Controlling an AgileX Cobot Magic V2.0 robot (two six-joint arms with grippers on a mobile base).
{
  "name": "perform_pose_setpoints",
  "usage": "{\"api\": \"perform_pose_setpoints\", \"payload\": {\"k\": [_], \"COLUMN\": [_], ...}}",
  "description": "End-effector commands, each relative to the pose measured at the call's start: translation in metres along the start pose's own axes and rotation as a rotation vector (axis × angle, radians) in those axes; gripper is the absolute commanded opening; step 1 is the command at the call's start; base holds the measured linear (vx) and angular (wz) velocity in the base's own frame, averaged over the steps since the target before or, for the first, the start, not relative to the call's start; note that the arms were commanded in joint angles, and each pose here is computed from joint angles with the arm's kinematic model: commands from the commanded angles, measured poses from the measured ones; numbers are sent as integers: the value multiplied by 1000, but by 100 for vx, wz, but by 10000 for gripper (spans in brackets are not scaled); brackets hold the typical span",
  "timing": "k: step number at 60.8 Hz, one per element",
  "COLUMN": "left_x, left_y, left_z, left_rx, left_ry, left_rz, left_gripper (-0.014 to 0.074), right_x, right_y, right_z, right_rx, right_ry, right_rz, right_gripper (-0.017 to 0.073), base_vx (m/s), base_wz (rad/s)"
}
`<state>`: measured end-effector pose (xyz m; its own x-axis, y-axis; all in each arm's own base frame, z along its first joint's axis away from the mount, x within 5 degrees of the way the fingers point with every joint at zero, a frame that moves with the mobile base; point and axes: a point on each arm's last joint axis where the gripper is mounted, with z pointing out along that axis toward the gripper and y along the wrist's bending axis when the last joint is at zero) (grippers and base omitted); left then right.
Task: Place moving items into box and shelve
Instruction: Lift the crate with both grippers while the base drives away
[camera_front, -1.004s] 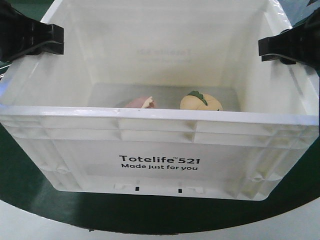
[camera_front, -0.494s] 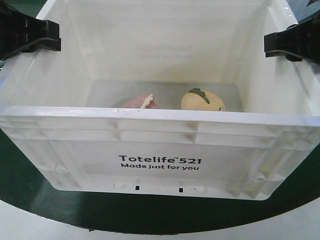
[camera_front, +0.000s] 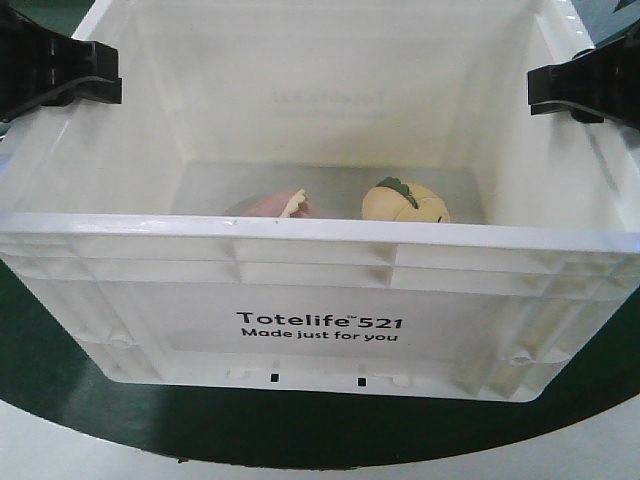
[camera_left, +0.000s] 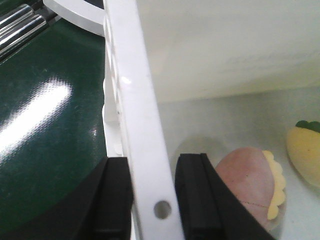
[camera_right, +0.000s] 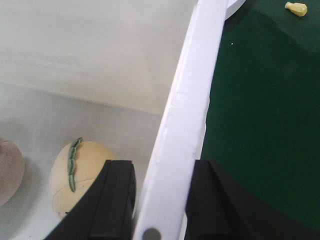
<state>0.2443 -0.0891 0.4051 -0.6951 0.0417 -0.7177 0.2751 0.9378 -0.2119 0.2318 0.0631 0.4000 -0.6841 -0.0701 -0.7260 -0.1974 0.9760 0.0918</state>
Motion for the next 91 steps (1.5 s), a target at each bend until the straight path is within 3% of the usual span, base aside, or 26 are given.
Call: {"api": "perform_pose_setpoints", "payload": {"k": [1,91], "left_x": [-20,-20], "left_y": [-9,-9], "left_z": [-32,-30], "left_rx": [46,45], "left_ry": [-215,-212], "left_rz": [18,18], "left_gripper": [-6,-6], "right_x": [-19,-19], "right_y": [-2,-2], "right_z": [-23,-23], "right_rx": [18,18], "right_ry": [-190,-190], "right_rz": [-19,-19], "right_gripper": [-5,-5], "base_vx": [0,-4], "base_wz": [0,3]}}
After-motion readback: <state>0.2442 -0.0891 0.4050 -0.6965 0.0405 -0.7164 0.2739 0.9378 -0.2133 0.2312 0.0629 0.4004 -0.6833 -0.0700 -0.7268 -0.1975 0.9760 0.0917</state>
